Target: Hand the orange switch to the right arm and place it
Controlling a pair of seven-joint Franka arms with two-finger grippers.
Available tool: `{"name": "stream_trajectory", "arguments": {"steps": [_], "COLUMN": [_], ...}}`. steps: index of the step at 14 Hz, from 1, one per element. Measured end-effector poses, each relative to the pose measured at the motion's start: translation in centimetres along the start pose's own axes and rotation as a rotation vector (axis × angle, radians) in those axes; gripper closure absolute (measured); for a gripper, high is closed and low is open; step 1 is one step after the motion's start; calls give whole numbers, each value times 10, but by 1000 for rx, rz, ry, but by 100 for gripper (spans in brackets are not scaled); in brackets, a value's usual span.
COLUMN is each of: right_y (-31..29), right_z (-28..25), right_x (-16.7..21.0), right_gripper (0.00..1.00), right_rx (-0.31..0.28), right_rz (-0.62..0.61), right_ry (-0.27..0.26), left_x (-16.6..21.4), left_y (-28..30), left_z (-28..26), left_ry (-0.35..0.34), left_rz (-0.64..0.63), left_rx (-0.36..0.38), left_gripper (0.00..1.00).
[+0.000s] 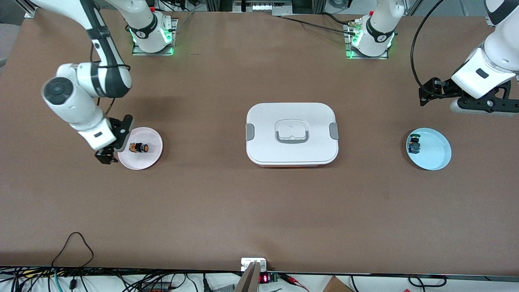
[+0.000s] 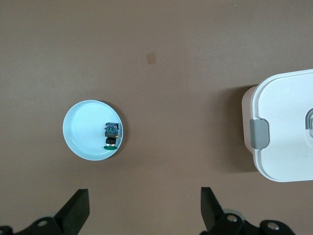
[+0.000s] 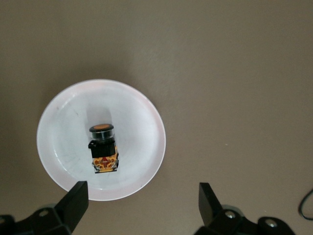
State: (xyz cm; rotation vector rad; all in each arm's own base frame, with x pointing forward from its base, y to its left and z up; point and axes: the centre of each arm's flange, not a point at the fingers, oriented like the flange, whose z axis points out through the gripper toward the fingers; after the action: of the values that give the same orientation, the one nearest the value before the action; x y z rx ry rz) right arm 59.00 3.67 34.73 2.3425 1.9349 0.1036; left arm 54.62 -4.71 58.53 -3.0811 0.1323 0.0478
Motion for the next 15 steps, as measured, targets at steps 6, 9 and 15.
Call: {"name": "stream_trajectory", "arguments": {"steps": [6,9,15], "right_y": [32,27,13], "right_z": [-93,-114,-157], "right_x": [15,20,34], "right_gripper": [0,0,0], "right_rx": [151,252,342], "right_rz": [469,791,1203], "right_ry": [66,0,-85], "left_x": [0,0,0], "left_y": [0,0,0], "left_z": [0,0,1], "left_ry": [0,0,-1], "left_rz": [0,0,0], "left_rx": [0,0,0], "left_gripper": [0,0,0]}}
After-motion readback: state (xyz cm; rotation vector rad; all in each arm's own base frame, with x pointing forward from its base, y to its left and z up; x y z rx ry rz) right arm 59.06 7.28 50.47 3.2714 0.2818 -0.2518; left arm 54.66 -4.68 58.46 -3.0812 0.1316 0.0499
